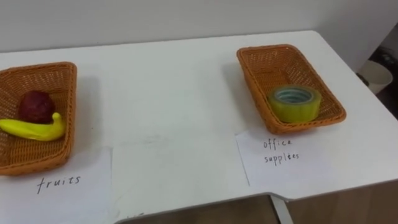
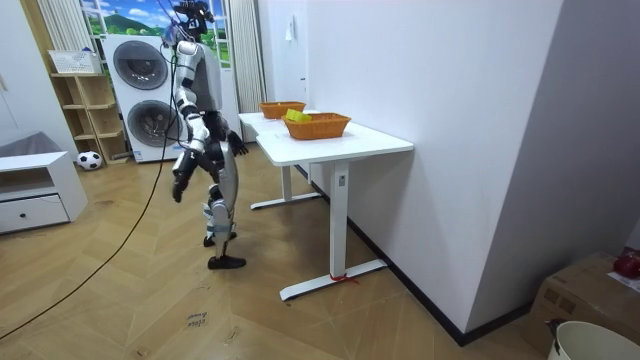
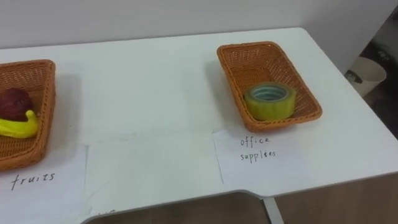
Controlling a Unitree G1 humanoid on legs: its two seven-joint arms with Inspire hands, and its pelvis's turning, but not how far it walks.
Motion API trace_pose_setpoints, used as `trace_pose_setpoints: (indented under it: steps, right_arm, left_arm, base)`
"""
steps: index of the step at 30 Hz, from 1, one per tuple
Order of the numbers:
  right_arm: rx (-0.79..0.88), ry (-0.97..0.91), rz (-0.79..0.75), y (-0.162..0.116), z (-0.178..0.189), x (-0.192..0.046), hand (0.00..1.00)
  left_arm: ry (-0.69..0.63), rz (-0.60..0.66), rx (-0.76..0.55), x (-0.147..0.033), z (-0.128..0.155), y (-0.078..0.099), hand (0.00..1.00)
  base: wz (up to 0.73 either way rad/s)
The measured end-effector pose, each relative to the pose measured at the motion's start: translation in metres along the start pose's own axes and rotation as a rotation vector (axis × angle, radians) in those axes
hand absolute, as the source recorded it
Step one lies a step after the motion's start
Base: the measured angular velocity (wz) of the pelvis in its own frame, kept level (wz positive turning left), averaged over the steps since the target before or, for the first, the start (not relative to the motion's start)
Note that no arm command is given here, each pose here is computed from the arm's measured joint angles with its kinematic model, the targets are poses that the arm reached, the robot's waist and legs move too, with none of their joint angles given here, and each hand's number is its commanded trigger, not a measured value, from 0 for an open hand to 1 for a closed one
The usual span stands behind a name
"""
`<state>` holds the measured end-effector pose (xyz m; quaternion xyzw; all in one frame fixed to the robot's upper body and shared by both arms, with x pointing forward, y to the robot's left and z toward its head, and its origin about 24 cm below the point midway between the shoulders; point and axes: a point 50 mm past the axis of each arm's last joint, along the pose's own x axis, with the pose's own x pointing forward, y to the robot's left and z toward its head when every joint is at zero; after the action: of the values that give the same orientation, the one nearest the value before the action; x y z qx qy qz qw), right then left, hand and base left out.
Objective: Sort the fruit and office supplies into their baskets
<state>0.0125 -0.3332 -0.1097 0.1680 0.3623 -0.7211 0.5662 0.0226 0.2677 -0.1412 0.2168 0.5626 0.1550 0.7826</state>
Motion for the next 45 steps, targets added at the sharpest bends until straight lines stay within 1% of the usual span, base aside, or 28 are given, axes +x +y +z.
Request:
trace_pose_setpoints:
  steps: [3, 8, 9, 11, 14, 16, 19, 23, 29, 31, 38, 45]
  right_arm:
    - [-0.072, 0.030, 0.069, 0.006, -0.017, -0.004, 0.00]
    - [-0.204, 0.031, 0.257, 0.024, -0.034, -0.016, 0.00]
    - [-0.217, 0.032, 0.273, 0.025, -0.036, -0.017, 0.00]
    - [-0.315, 0.017, 0.318, 0.030, -0.044, -0.019, 0.00]
    - [-0.406, 0.020, 0.385, 0.032, -0.055, -0.023, 0.00]
    - [-0.447, 0.029, 0.423, 0.036, -0.062, -0.026, 0.00]
    - [-0.523, 0.036, 0.506, 0.043, -0.072, -0.033, 0.00]
    - [-0.640, 0.009, 0.598, 0.045, -0.079, -0.038, 0.00]
    - [-0.852, -0.058, 0.725, 0.048, -0.089, -0.046, 0.00]
    - [-0.892, -0.066, 0.766, 0.049, -0.091, -0.048, 0.00]
    - [-0.949, -0.021, 0.891, 0.051, -0.098, -0.053, 0.00]
    - [-0.969, 0.015, 0.943, 0.047, -0.102, -0.053, 0.00]
  left_arm:
    - [0.010, -0.016, 0.005, -0.001, -0.002, -0.004, 0.00]
    - [0.027, -0.052, 0.028, -0.002, -0.007, -0.014, 0.00]
    - [0.028, -0.054, 0.028, -0.002, -0.007, -0.014, 0.00]
    - [0.050, -0.062, 0.032, -0.002, -0.012, -0.016, 0.00]
    - [0.055, -0.068, 0.032, -0.003, -0.012, -0.018, 0.00]
    - [0.053, -0.073, 0.039, -0.003, -0.012, -0.020, 0.00]
    - [0.045, -0.075, 0.035, -0.004, -0.009, -0.025, 0.00]
    - [0.008, -0.087, 0.012, -0.002, 0.004, -0.034, 0.00]
    - [-0.011, -0.093, -0.008, -0.001, 0.008, -0.036, 0.00]
    - [-0.007, -0.094, -0.007, -0.001, 0.007, -0.036, 0.00]
    - [-0.007, -0.096, 0.000, -0.001, 0.006, -0.036, 0.00]
    - [-0.044, -0.100, 0.013, 0.000, 0.013, -0.037, 0.00]
  base:
    - [0.00]
    - [0.03]
    - [0.10]
    - [0.13]
    - [0.03]
    - [0.07]
    - [0.11]
    - [0.07]
    - [0.08]
    - [0.12]
    - [0.09]
    - [0.00]
